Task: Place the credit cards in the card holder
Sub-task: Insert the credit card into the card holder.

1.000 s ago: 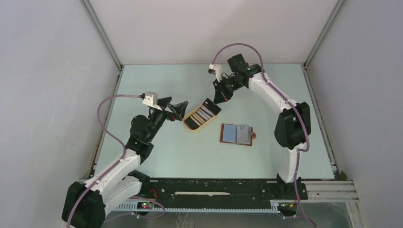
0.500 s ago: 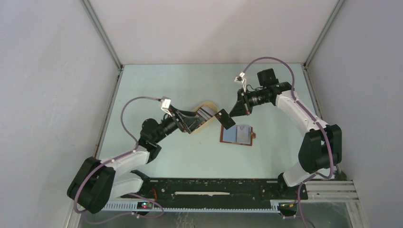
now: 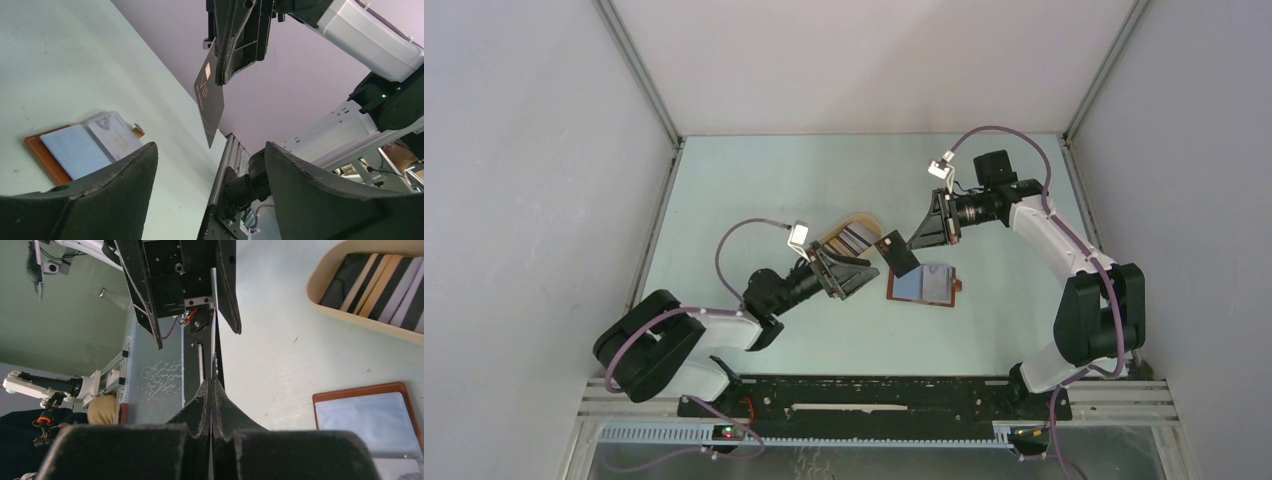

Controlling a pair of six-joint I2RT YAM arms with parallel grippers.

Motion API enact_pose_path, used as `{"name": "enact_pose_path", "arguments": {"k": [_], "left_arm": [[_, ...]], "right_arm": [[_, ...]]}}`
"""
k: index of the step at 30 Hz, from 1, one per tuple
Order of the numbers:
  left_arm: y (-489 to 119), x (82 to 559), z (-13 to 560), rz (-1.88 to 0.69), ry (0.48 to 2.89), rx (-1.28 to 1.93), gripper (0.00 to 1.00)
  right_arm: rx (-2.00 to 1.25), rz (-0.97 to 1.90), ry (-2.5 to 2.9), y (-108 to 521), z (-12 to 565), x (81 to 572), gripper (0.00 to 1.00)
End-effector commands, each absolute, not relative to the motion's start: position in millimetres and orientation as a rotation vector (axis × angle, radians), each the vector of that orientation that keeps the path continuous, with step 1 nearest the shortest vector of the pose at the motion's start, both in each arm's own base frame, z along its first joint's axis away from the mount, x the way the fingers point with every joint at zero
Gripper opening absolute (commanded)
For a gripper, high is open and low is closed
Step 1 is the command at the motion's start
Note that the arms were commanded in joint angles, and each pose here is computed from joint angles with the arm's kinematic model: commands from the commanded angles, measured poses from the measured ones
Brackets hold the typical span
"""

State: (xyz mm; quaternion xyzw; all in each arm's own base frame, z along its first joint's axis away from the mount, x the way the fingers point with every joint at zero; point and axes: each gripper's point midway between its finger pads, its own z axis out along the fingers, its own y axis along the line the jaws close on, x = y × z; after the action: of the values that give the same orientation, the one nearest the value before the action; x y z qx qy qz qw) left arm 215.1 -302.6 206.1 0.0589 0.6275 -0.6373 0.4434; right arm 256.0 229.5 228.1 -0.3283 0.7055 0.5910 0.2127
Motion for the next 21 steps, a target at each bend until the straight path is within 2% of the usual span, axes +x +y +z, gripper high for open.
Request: {"name": "enact_pose_path", "arguments": {"k": [1, 10, 17, 18, 21], "left_arm": [[-311, 217, 241, -1.634, 1.427, 0.129, 0.81], [-326, 221, 251, -1.655, 1.407, 0.135, 0.66], [-335, 230, 249, -1.657, 1.427, 0.13, 0.45], [-336, 230, 249, -1.659, 1.427, 0.133, 0.4], [-339, 230, 251, -1.668, 1.421, 0.152, 0.07]], "right_arm": [[-0.925, 1.719, 1.879, 231, 247, 249, 0.0], [-0.951, 1.751, 1.859, 236, 252, 241, 0.0], [-0.965, 1.757, 1.864, 240, 249, 239, 0.0], [-0.968, 1.755, 1.864, 240, 249, 239, 0.0], [-0.98, 1.749, 1.863, 241, 247, 238, 0.0]]}}
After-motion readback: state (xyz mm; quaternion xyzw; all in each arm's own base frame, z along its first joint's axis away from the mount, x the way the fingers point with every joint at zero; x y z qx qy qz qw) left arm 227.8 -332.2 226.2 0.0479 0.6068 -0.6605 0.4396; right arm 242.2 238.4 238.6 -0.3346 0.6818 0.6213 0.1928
